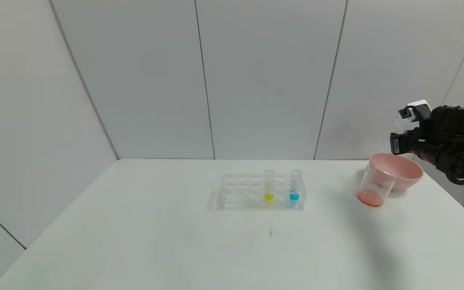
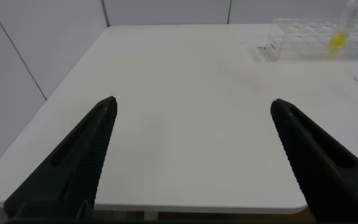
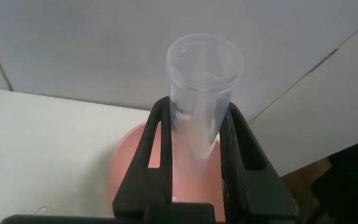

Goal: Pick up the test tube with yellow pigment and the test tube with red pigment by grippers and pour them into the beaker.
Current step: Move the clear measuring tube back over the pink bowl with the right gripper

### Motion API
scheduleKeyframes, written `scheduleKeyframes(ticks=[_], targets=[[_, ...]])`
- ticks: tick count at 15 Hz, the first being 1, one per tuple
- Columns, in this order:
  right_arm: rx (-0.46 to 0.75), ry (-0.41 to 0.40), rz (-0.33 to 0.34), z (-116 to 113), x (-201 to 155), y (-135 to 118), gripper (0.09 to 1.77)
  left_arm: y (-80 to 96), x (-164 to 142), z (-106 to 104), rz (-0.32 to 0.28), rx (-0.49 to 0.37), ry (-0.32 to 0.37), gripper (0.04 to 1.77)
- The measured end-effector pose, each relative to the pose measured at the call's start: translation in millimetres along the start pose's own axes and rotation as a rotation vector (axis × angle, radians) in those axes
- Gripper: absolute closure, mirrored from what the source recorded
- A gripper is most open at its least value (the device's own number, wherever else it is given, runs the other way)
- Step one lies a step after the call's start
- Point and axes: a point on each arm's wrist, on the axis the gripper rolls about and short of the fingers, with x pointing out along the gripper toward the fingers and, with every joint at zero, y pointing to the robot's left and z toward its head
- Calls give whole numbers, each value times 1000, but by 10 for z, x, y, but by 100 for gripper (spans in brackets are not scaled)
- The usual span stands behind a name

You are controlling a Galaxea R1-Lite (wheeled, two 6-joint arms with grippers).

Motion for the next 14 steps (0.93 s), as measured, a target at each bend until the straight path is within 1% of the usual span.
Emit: scheduleKeyframes(ticks=[1,3,7,9,14], targets=[[51,21,7,4,9,11,135,0,0,0,0,0,0,5],[135,28,8,39,36,-1,135,0,0,0,0,0,0,5],[265,123,8,-63,67,-36,135,0,0,0,0,0,0,5],[286,141,0,-115,87,-56,135,0,0,0,0,0,0,5],[288,160,-17,-210,127,-111,135,0,0,0,0,0,0,5]])
